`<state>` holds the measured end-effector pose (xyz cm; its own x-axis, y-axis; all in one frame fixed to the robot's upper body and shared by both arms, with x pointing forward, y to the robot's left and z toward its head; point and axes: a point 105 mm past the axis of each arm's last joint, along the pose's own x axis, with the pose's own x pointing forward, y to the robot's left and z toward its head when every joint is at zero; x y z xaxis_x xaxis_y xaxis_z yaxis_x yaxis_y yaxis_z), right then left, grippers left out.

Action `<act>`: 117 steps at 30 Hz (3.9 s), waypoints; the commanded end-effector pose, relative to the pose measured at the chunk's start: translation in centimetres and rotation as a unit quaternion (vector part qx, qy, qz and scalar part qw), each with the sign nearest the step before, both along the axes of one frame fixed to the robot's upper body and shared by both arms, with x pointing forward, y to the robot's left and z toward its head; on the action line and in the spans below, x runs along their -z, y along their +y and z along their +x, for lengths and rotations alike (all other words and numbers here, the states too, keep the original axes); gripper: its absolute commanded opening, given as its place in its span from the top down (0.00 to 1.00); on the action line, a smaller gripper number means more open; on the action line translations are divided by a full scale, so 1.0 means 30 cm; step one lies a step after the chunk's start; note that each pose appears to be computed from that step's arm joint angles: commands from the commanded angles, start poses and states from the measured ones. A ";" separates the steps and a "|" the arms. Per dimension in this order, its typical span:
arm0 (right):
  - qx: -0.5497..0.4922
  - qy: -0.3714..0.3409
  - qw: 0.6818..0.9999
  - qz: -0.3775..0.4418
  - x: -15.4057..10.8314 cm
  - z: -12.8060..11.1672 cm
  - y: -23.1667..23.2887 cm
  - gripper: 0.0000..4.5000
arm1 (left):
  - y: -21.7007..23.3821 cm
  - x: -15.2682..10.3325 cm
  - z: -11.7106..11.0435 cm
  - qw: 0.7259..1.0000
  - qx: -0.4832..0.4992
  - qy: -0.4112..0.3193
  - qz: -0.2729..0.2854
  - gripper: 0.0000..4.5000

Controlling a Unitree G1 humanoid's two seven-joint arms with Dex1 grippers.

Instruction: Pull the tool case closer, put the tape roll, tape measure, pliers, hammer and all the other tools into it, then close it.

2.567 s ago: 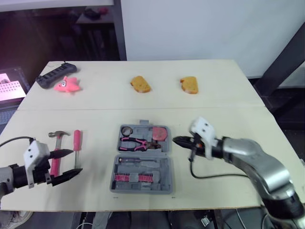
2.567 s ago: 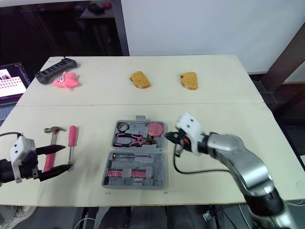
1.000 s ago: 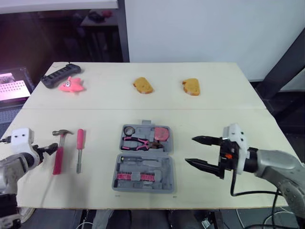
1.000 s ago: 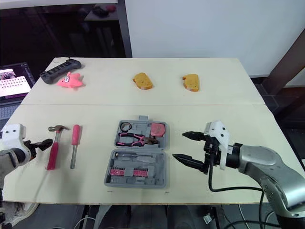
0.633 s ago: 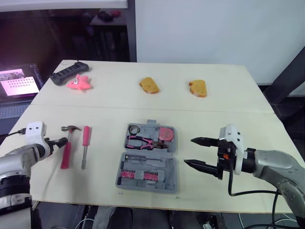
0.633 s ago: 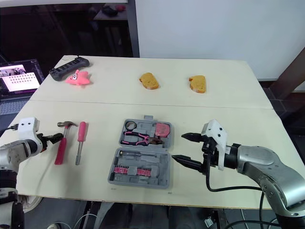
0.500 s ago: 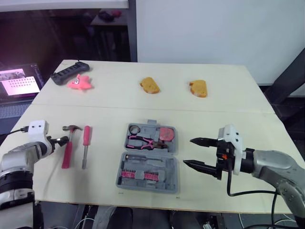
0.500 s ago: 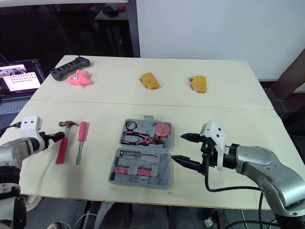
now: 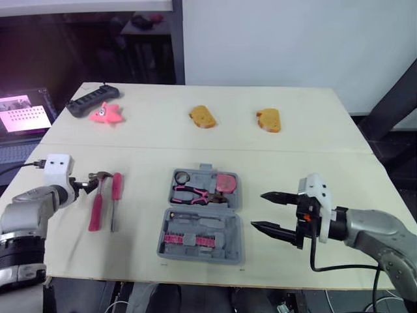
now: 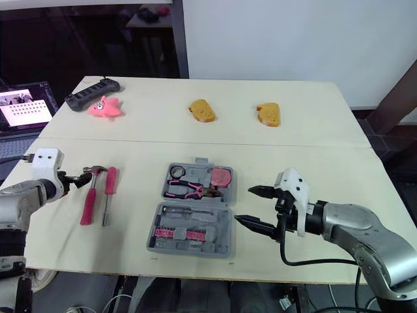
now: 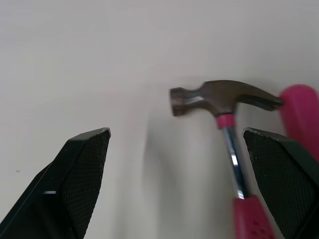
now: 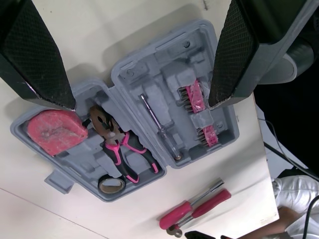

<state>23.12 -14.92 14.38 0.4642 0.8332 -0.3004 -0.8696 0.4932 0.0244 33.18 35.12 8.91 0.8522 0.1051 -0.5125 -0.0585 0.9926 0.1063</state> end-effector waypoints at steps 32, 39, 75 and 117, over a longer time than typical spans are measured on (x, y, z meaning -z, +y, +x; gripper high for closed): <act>0.031 -0.014 0.999 -0.018 -0.006 -0.009 -0.004 0.00 | -0.055 0.126 0.060 0.997 0.036 0.052 -0.033 0.99; 0.033 -0.013 0.999 -0.012 -0.009 -0.014 -0.001 0.00 | 0.042 -0.088 0.042 0.998 0.048 -0.010 0.034 0.99; 0.001 0.015 0.997 -0.079 0.052 -0.011 -0.008 0.00 | -0.979 -0.119 -0.201 0.694 0.681 0.116 0.202 0.99; -0.008 0.018 0.996 -0.085 0.023 -0.019 0.000 0.00 | -1.107 0.077 -0.223 0.678 0.693 0.139 0.201 0.99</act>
<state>22.73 -15.19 12.73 0.4267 0.7681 -0.4775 -0.8717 0.4899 0.0091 26.21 1.55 6.96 0.1363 -0.5360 -0.8331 0.9795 -0.0532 0.1945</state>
